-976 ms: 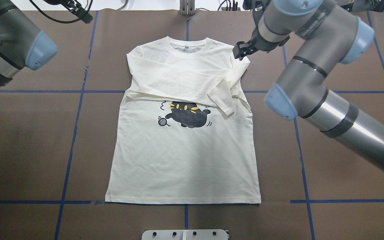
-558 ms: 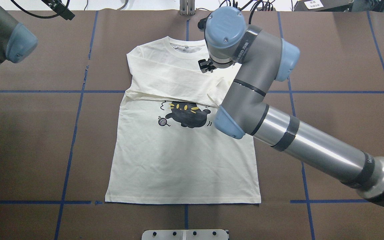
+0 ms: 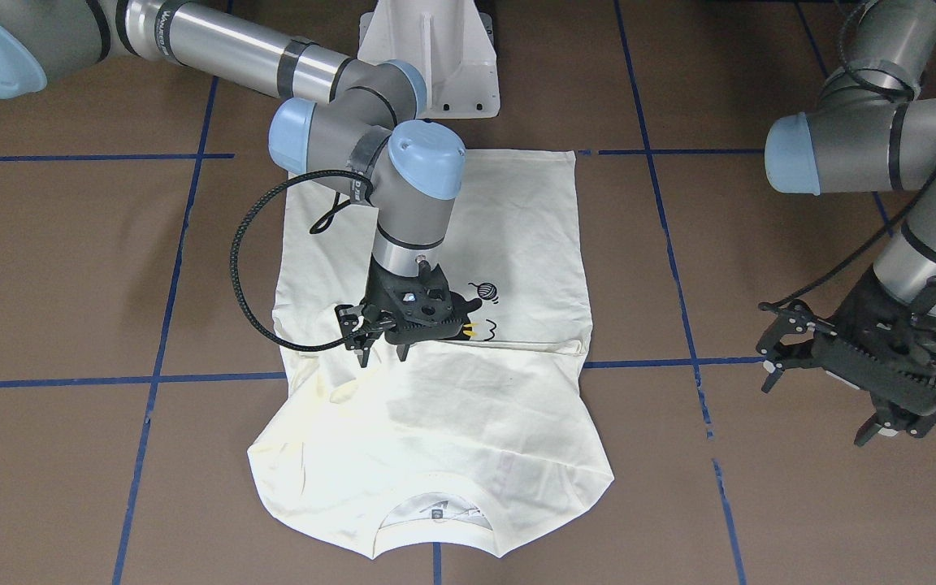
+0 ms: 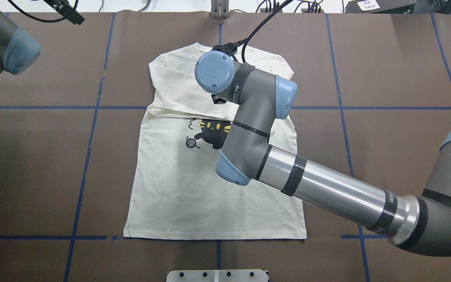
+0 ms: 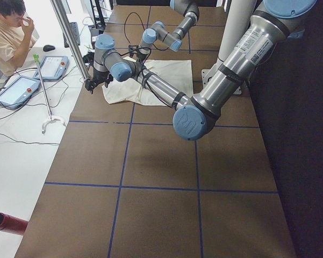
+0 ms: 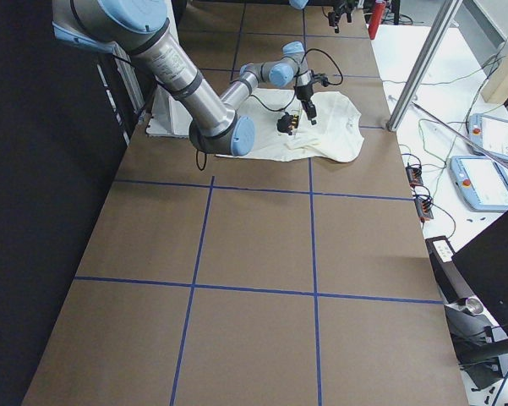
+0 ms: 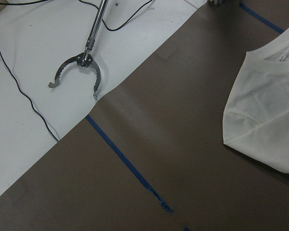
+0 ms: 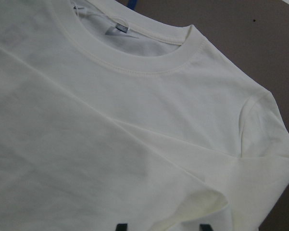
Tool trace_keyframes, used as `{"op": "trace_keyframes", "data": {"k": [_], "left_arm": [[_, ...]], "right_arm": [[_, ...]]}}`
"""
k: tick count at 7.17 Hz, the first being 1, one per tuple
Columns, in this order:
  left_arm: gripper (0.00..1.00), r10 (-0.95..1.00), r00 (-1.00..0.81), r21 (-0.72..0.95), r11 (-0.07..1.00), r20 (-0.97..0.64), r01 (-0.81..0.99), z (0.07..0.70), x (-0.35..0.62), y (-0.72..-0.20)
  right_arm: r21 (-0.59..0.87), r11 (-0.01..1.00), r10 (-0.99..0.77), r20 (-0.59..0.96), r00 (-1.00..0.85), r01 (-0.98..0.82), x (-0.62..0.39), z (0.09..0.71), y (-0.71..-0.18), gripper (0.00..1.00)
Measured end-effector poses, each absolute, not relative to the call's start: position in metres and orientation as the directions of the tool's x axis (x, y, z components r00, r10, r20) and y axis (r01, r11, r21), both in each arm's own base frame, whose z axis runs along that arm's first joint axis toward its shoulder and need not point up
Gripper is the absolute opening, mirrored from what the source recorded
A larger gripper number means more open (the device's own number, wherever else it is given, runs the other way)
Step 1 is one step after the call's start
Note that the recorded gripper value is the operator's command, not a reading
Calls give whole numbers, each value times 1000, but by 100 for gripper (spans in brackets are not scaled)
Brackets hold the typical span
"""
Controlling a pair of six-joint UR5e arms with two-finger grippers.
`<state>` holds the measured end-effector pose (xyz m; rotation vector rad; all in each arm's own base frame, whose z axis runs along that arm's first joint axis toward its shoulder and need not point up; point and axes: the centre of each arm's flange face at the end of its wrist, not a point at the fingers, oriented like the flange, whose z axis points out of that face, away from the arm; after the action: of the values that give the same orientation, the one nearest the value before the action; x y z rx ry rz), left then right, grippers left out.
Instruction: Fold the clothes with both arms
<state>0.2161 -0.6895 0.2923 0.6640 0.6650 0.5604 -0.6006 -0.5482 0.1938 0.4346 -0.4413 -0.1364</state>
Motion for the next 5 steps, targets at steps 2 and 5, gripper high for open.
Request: {"op": "trace_keyframes", "data": {"k": [2, 5], "left_arm": [[100, 655, 658, 708, 659, -373, -255, 292, 216, -689], [100, 651, 659, 705, 663, -377, -252, 293, 217, -689]], "right_arm": [[445, 893, -231, 337, 913, 61, -614, 208, -544, 55], [449, 889, -244, 295, 924, 91, -627, 224, -538, 53]]}}
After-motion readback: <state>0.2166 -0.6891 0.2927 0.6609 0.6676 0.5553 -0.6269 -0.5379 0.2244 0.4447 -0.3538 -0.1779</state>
